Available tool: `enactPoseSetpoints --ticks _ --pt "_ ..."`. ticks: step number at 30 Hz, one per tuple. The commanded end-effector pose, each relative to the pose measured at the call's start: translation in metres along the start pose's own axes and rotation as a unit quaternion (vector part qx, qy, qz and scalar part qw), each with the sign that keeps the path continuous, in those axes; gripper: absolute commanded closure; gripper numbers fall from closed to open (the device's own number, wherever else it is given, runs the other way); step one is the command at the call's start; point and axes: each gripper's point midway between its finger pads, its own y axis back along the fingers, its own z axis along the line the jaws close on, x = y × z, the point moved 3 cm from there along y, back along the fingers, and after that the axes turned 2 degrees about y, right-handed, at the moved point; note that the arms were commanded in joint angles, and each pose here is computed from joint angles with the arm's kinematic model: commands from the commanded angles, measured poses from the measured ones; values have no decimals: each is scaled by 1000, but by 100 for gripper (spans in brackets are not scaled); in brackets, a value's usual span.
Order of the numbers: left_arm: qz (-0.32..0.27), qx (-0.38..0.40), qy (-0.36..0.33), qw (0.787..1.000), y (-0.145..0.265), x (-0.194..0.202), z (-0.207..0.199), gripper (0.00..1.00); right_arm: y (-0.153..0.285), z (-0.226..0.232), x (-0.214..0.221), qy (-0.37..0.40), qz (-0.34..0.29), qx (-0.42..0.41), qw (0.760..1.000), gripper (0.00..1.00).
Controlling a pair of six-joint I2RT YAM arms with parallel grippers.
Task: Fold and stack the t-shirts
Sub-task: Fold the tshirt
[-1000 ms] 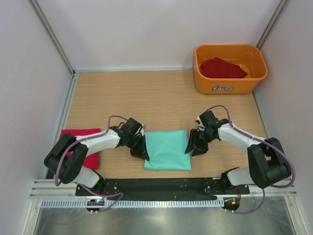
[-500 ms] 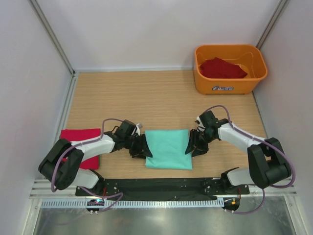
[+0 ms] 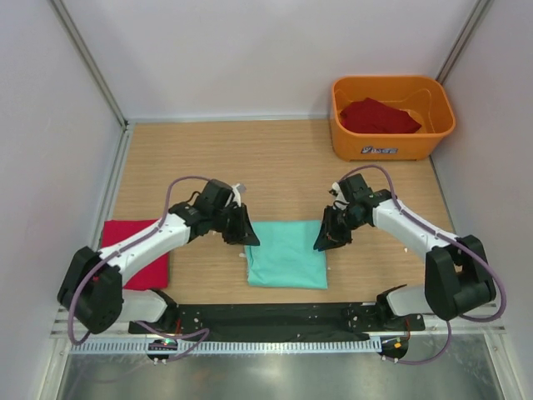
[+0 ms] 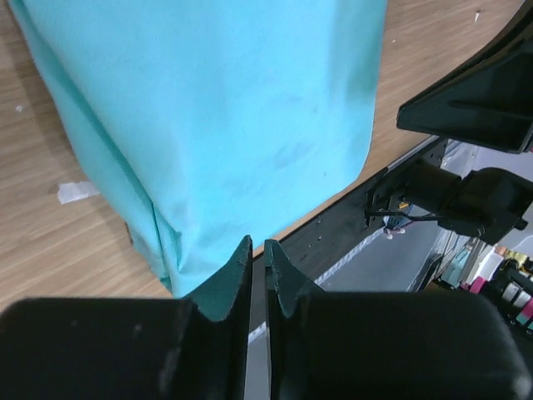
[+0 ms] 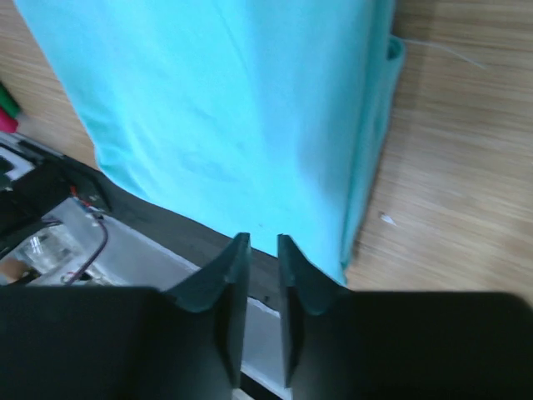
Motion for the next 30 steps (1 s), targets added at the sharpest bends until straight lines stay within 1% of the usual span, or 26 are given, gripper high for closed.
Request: enactPoseSetpoints --ticks 1,2,3,5,8,10,16,20,23,25,26,27,28,29,30 --pt "35 24 2 999 -18 -4 -7 90 -11 23 -1 -7 28 -92 995 78" --pt "48 17 11 999 -29 -4 -2 93 -18 22 -4 -14 27 -98 995 89" --pt "52 15 13 998 -33 -4 1 96 -20 23 -5 -12 27 -104 994 93" --pt "65 1 15 998 -43 -2 10 96 -29 18 -7 -17 30 -98 995 99" --pt "81 -28 13 996 -48 7 27 100 -40 10 -3 -31 44 -98 994 99" --pt "89 -48 10 995 -50 13 40 100 -49 1 2 -48 58 -87 993 99" --pt "102 -98 7 990 -55 31 74 100 -65 -40 16 -102 69 -37 992 99" --pt "105 -114 0 988 -55 35 84 100 -68 -55 25 -115 79 -12 990 99" --pt "94 -106 -11 990 -44 29 73 100 -62 -53 24 -108 76 -9 991 99" --pt "86 -93 -15 992 -33 25 59 96 -52 -43 15 -93 60 -23 994 98" --pt "59 -70 -27 995 -21 12 38 87 -42 -37 13 -81 48 -28 995 97" --pt "46 -67 -33 996 -15 7 31 82 -36 -33 9 -74 39 -29 996 95" --pt "39 -70 -35 996 -7 4 27 77 -26 -25 0 -61 23 -33 997 87" --pt "18 -59 -45 997 2 -7 13 71 -17 -20 0 -55 18 -34 998 83" --pt "12 -62 -47 997 5 -10 12 57 -11 -17 -3 -46 12 -32 998 78"
